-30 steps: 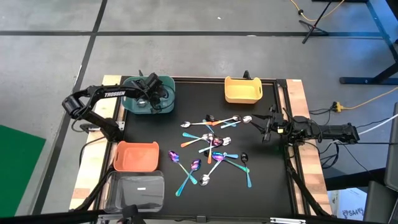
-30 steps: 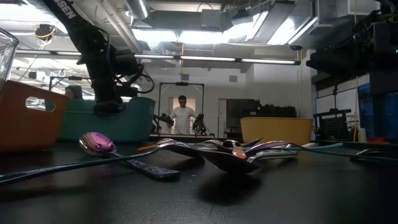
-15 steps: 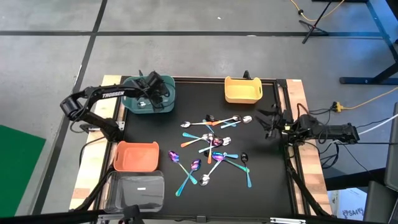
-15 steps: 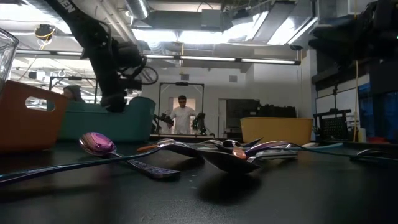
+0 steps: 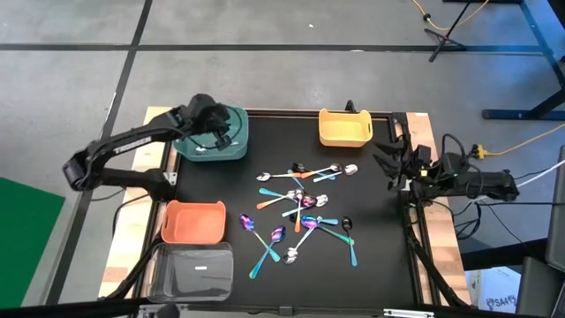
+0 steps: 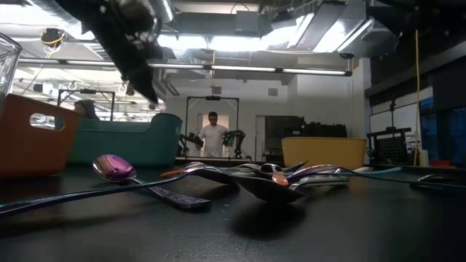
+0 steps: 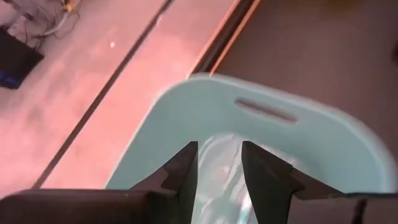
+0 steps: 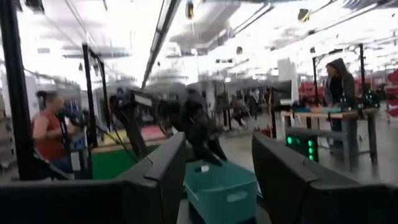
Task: Sort silverware by color (type)
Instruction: Put the orange spoon into the yellow bin
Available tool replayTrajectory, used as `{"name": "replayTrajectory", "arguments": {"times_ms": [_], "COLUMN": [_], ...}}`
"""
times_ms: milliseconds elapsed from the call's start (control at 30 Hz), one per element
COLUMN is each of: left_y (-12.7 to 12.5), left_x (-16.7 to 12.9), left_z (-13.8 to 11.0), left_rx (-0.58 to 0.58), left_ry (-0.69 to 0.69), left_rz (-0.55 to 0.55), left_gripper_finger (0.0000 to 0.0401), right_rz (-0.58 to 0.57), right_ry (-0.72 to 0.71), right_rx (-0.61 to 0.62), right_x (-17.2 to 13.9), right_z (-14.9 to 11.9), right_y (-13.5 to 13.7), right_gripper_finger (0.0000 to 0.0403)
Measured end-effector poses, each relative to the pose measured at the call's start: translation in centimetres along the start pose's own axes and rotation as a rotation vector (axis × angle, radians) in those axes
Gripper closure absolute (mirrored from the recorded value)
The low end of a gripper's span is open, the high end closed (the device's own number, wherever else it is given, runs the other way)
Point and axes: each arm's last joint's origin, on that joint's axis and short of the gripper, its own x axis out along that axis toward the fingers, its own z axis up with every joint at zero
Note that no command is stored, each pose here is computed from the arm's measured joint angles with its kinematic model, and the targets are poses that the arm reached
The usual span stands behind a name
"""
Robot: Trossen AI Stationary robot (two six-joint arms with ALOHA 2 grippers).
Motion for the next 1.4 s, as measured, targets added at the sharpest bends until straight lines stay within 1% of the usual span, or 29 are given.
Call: {"name": "replayTrajectory", "arguments": {"times_ms": [67, 167, 267, 400, 533, 600, 667, 733, 800, 933, 1000, 1100, 1233, 1400], "left_y": [-0.3, -0.8, -1.6, -2.8, -4.4, -5.3, -6.2, -7.0, -7.8, -9.0, -9.5, -10.2, -10.9, -11.4], "left_x": [-1.2, -2.8, -3.8, -4.4, -4.8, -5.0, -5.4, -5.8, -6.3, -7.0, -7.4, -7.8, -8.3, -8.7], "left_z": [0.3, 0.5, 0.7, 1.0, 1.2, 1.3, 1.4, 1.5, 1.7, 1.9, 1.9, 1.9, 1.9, 1.8], "left_rx": [-0.046, -0.129, -0.21, -0.293, -0.307, -0.291, -0.263, -0.238, -0.23, -0.208, -0.196, -0.178, -0.158, -0.14], "left_ry": [-0.054, -0.124, -0.169, -0.176, -0.164, -0.16, -0.172, -0.184, -0.203, -0.241, -0.257, -0.268, -0.287, -0.295], "left_rz": [-0.018, -0.087, -0.194, -0.342, -0.437, -0.475, -0.509, -0.541, -0.568, -0.578, -0.575, -0.575, -0.594, -0.622], "left_gripper_finger": [0.0283, 0.0283, 0.0283, 0.0283, 0.0283, 0.0283, 0.0283, 0.0283, 0.0283, 0.0283, 0.0283, 0.0283, 0.0283, 0.0283], "right_rz": [-0.025, -0.108, -0.178, -0.209, -0.217, -0.219, -0.205, -0.186, -0.142, -0.048, -0.028, -0.006, 0.019, 0.072], "right_ry": [0.057, 0.186, 0.343, 0.586, 0.83, 0.944, 1.025, 1.106, 1.161, 1.278, 1.335, 1.417, 1.508, 1.589], "right_rx": [-0.018, -0.068, -0.14, -0.243, -0.305, -0.312, -0.296, -0.284, -0.281, -0.272, -0.257, -0.247, -0.262, -0.288], "right_x": [1.0, 2.9, 5.0, 7.4, 10.2, 11.6, 12.9, 14.1, 15.2, 16.8, 17.3, 18.0, 18.6, 18.9], "right_z": [0.9, 1.9, 3.1, 4.3, 4.4, 4.0, 3.5, 2.6, 1.4, -1.6, -3.2, -5.5, -8.2, -10.9], "right_y": [0.2, 0.6, 1.0, 1.2, 0.9, 0.5, 0.2, -0.4, -0.9, -1.9, -2.4, -3.1, -3.5, -3.7], "right_gripper_finger": [0.0228, 0.0228, 0.0228, 0.0228, 0.0228, 0.0228, 0.0228, 0.0228, 0.0228, 0.0228, 0.0228, 0.0228, 0.0228, 0.0228]}}
